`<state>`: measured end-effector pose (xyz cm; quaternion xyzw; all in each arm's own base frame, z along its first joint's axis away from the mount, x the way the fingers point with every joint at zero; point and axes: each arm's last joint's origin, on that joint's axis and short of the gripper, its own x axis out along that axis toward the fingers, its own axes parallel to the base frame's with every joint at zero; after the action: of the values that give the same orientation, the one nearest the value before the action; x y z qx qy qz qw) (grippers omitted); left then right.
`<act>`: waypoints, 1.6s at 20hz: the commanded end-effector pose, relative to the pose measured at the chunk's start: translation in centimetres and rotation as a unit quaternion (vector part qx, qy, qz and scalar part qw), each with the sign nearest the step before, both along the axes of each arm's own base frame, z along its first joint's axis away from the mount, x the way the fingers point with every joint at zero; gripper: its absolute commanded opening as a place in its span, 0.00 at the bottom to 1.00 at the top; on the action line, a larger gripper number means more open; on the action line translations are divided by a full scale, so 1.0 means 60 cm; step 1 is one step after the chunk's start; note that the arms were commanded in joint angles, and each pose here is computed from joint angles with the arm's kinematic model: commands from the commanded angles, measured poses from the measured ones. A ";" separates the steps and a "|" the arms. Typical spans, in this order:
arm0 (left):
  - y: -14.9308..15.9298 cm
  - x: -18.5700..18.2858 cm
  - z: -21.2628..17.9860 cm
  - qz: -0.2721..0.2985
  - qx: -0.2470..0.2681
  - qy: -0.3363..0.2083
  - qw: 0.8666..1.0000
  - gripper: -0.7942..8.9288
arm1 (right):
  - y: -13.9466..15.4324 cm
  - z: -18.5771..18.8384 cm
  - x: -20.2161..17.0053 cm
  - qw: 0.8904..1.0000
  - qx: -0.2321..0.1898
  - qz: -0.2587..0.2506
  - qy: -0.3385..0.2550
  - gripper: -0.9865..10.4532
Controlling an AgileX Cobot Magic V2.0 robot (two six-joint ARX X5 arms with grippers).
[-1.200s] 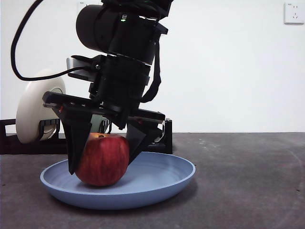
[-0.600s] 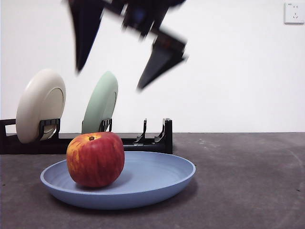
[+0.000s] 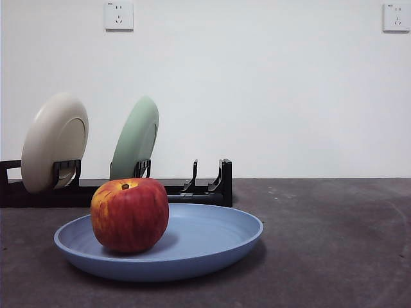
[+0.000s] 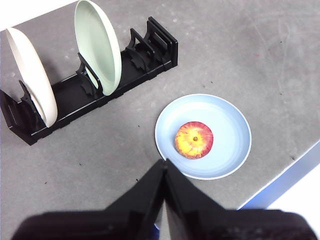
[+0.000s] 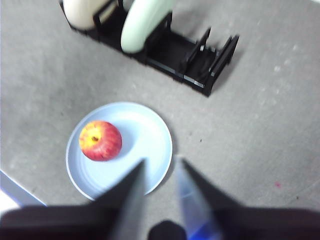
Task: Take the blue plate from the plate rack,put the plate on the table,take the apple from the table,put the apple in the plate
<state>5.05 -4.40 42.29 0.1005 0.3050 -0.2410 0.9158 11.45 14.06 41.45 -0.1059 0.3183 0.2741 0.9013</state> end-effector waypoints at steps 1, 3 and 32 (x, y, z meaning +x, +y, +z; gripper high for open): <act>-0.009 0.009 -0.002 -0.001 0.012 0.004 1.000 0.08 | -0.007 0.003 -0.005 1.000 0.006 -0.004 -0.003 0.09; -0.019 0.018 -0.004 -0.001 0.021 0.013 1.000 0.08 | -0.010 0.001 -0.007 1.000 -0.002 -0.004 0.003 0.09; 0.066 0.093 -0.370 0.149 -0.026 -0.255 0.955 0.08 | -0.025 -0.020 -0.018 0.996 -0.074 -0.004 0.056 0.09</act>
<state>10.64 -0.46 20.25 0.0928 0.0728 -0.0782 0.9899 10.28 12.49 40.38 -0.1573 0.3875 0.2553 0.8717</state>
